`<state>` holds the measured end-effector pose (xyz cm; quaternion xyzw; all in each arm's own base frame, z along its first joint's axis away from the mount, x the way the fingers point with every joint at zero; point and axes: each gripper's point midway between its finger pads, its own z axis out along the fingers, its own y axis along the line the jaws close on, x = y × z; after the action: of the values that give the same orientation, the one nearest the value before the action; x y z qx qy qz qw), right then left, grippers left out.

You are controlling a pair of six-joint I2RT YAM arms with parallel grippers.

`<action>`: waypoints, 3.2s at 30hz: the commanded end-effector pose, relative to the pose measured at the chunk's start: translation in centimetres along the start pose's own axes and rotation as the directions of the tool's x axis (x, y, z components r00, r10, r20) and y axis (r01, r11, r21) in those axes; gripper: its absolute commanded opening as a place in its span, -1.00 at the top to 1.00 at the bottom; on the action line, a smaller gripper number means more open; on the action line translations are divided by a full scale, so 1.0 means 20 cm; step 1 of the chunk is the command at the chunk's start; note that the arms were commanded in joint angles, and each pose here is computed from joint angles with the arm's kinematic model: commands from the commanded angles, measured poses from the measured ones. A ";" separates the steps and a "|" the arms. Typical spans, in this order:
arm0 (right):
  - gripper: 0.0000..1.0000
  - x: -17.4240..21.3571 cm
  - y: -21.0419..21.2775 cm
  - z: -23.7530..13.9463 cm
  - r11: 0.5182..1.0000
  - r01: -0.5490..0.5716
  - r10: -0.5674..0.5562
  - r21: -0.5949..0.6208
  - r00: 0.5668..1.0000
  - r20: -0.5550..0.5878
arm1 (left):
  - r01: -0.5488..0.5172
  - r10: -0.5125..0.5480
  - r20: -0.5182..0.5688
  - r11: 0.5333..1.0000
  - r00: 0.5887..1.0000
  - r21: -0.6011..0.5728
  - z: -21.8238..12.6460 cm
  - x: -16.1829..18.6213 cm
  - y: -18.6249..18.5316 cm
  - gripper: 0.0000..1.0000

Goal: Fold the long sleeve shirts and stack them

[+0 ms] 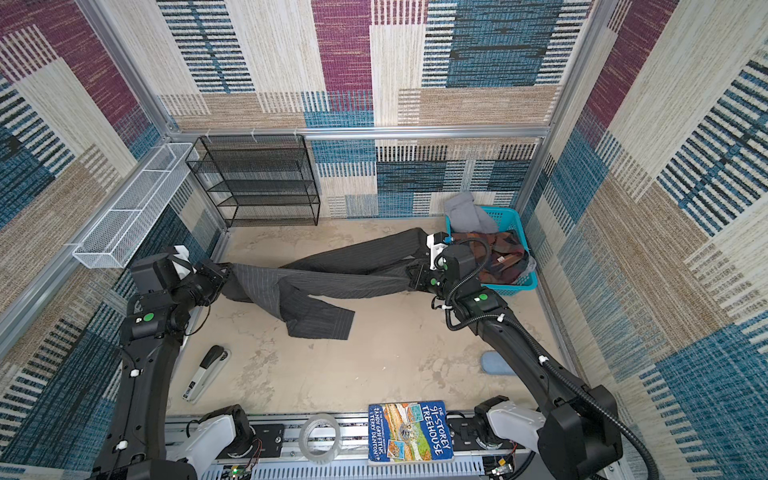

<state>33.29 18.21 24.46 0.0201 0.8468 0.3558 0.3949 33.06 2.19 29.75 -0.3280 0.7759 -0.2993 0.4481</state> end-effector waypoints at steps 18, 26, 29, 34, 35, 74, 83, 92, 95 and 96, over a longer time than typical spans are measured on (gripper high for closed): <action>1.00 -1.24 0.50 0.30 0.924 0.372 -0.321 -0.087 0.880 0.351 | -0.145 0.109 0.144 0.951 0.984 0.271 0.21 -0.69 -0.77 1.00; 1.00 -1.17 0.64 -0.06 0.871 0.486 -0.413 -0.076 0.806 0.423 | -0.226 0.176 0.171 0.909 0.969 0.350 -0.08 -0.61 -0.94 1.00; 1.00 -0.82 0.48 -0.06 0.893 0.427 -0.365 -0.139 0.871 0.329 | -0.197 0.171 0.115 0.941 0.978 0.276 -0.09 -0.41 -0.71 1.00; 1.00 -0.14 0.09 -0.03 0.962 0.221 -0.209 -0.159 0.974 0.086 | -0.138 0.136 0.035 0.989 0.990 0.060 -0.10 -0.04 -0.20 1.00; 1.00 -0.05 0.05 -0.04 0.970 0.190 -0.184 -0.154 0.982 0.052 | -0.134 0.134 0.032 0.990 0.991 0.031 -0.12 0.00 -0.14 1.00; 1.00 -0.28 -0.22 0.35 0.992 0.104 -0.097 0.073 0.991 -0.093 | -0.093 0.067 -0.215 0.990 0.974 -0.109 0.48 -0.03 0.03 1.00; 1.00 -1.19 0.19 0.43 0.944 0.299 -0.268 -0.138 0.942 0.201 | -0.090 0.112 -0.101 0.975 0.989 0.203 0.61 -0.54 -0.70 1.00; 1.00 -1.29 0.61 -0.07 0.846 0.497 -0.412 -0.194 0.840 0.353 | -0.240 0.246 0.041 0.878 0.968 0.414 -0.08 -0.53 -1.16 1.00; 1.00 -1.00 0.50 -0.08 0.863 0.445 -0.378 -0.240 0.883 0.277 | -0.221 0.233 0.001 0.920 0.972 0.324 -0.07 -0.32 -0.87 1.00; 1.00 -0.87 0.42 -0.06 0.879 0.409 -0.354 -0.245 0.904 0.241 | -0.208 0.221 -0.017 0.940 0.975 0.270 -0.04 -0.25 -0.74 1.00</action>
<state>44.43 17.87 45.81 -0.1702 0.7151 0.3644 0.5717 39.00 -3.27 49.26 -0.1484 0.7431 -0.3899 0.5232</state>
